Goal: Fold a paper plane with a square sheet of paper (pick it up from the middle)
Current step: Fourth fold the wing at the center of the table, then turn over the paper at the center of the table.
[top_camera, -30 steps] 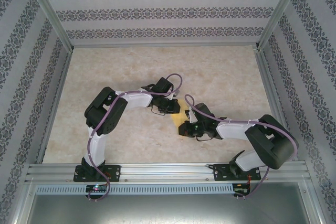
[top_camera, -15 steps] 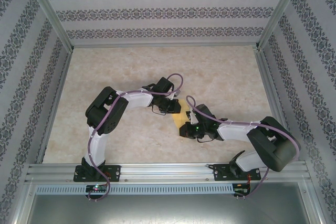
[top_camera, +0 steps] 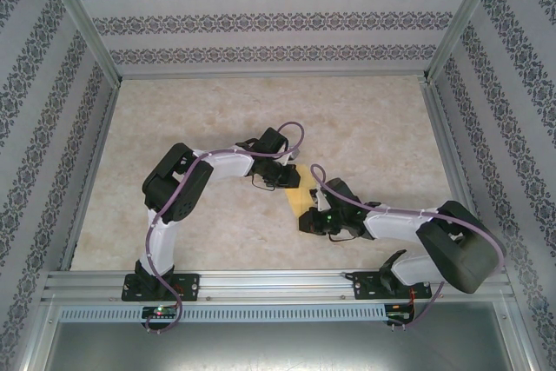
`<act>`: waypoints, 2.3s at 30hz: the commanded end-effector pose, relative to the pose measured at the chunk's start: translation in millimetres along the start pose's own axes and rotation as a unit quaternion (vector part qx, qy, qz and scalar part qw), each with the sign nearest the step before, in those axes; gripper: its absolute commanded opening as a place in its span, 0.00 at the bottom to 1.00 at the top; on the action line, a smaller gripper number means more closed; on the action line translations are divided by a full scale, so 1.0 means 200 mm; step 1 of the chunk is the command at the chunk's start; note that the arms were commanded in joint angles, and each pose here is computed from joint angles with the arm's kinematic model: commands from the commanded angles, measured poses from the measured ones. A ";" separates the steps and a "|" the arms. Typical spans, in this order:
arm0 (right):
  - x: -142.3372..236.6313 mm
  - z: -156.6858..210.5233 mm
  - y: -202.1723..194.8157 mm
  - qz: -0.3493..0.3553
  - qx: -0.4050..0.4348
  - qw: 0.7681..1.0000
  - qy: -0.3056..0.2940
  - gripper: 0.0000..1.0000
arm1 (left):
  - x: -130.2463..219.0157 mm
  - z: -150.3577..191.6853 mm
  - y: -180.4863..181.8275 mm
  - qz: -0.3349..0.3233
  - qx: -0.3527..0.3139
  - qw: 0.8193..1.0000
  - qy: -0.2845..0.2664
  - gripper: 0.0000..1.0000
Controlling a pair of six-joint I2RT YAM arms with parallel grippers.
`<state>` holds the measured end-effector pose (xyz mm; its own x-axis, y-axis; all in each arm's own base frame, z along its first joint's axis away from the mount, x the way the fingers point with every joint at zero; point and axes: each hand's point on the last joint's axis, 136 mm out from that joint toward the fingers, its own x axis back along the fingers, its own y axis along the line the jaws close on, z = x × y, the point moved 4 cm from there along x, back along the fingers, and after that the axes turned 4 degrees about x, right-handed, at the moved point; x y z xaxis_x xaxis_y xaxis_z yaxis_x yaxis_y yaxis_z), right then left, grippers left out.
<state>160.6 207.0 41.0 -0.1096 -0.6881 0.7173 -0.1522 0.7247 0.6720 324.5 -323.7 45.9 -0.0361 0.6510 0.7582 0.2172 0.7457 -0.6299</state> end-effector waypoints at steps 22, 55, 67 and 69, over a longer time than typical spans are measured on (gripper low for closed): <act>0.13 0.02 0.03 0.024 -0.031 0.999 0.027 0.10 | -0.10 0.10 0.19 -0.057 0.026 0.997 0.036 0.18; 0.27 -0.38 -0.04 -0.032 -0.047 0.997 -0.058 0.31 | 0.37 -0.02 -0.20 -0.065 0.008 0.993 -0.096 0.43; 0.33 -0.37 -0.08 -0.024 -0.053 0.995 -0.078 0.38 | 0.20 0.09 -0.19 -0.053 0.052 0.990 -0.120 0.45; 0.34 -0.37 -0.08 -0.023 -0.054 0.995 -0.081 0.39 | 0.17 0.09 -0.22 -0.040 0.050 0.991 -0.115 0.45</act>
<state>231.6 154.0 90.4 -0.2584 -0.7105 0.6545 -0.0398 0.6848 0.7277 291.6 -314.5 94.9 -0.2475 0.5503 0.7974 0.1129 0.8338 -0.5404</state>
